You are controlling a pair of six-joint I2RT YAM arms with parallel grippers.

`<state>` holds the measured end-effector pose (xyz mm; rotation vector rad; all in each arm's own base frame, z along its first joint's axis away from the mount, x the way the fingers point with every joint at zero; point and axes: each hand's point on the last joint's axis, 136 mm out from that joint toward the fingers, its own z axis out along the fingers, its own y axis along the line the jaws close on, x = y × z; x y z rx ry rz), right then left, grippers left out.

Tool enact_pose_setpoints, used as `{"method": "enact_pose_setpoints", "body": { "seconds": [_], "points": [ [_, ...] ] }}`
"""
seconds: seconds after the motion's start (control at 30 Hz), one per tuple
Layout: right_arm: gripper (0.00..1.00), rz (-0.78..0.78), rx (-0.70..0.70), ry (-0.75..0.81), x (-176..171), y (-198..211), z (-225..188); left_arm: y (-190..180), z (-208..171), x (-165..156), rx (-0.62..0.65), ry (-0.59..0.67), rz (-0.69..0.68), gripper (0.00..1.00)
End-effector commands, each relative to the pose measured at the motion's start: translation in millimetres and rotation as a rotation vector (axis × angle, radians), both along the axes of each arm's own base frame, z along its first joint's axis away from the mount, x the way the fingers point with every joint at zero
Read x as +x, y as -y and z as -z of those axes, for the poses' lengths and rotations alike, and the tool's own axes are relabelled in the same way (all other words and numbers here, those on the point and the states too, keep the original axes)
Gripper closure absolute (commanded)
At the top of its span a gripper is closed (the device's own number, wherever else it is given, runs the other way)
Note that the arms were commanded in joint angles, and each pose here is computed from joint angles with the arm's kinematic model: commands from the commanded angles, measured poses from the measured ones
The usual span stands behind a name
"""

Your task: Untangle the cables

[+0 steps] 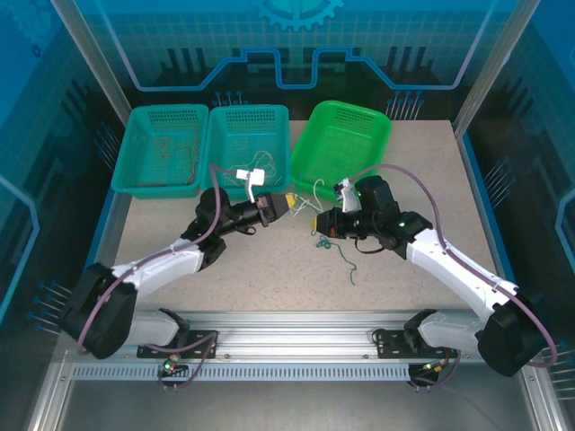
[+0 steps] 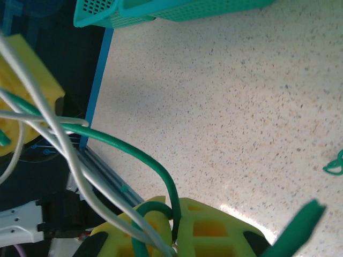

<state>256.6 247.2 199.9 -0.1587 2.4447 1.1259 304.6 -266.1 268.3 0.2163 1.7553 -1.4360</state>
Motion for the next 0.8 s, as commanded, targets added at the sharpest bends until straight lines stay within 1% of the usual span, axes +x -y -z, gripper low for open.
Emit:
{"method": "enact_pose_setpoints", "body": {
  "seconds": [0.0, 0.13, 0.3, 0.37, 0.47, 0.53, 0.63, 0.77],
  "points": [
    [1.0, 0.02, -0.203, -0.131, -22.2, 34.3, 59.4, -57.9, -25.6, 24.2, 0.013, 0.087, -0.229, 1.0],
    [1.0, 0.018, -0.233, -0.164, -27.3, 38.9, 79.8, -87.0, -35.4, 23.4, 0.042, 0.103, -0.303, 1.0],
    [1.0, 0.006, -0.266, -0.162, -30.6, 45.3, 90.3, -105.6, -37.2, 16.6, 0.158, 0.143, -0.372, 1.0],
    [1.0, 0.015, -0.3, -0.176, -31.9, 53.3, 95.7, -112.4, -37.7, 13.6, 0.194, 0.154, -0.395, 1.0],
    [1.0, 0.053, -0.354, -0.202, -33.1, 69.8, 105.2, -121.5, -39.2, 10.2, 0.222, 0.165, -0.426, 1.0],
    [1.0, 0.108, -0.38, -0.224, -32.0, 83.7, 111.7, -128.6, -39.1, 9.3, 0.234, 0.164, -0.454, 1.0],
    [1.0, 0.151, -0.35, -0.245, -30.0, 92.8, 117.1, -136.7, -39.1, 8.2, 0.24, 0.16, -0.484, 1.0],
    [1.0, 0.12, -0.329, -0.28, -32.1, 86.3, 124.9, -134.1, -35.4, 7.5, 0.236, 0.142, -0.465, 1.0]
  ]
}}
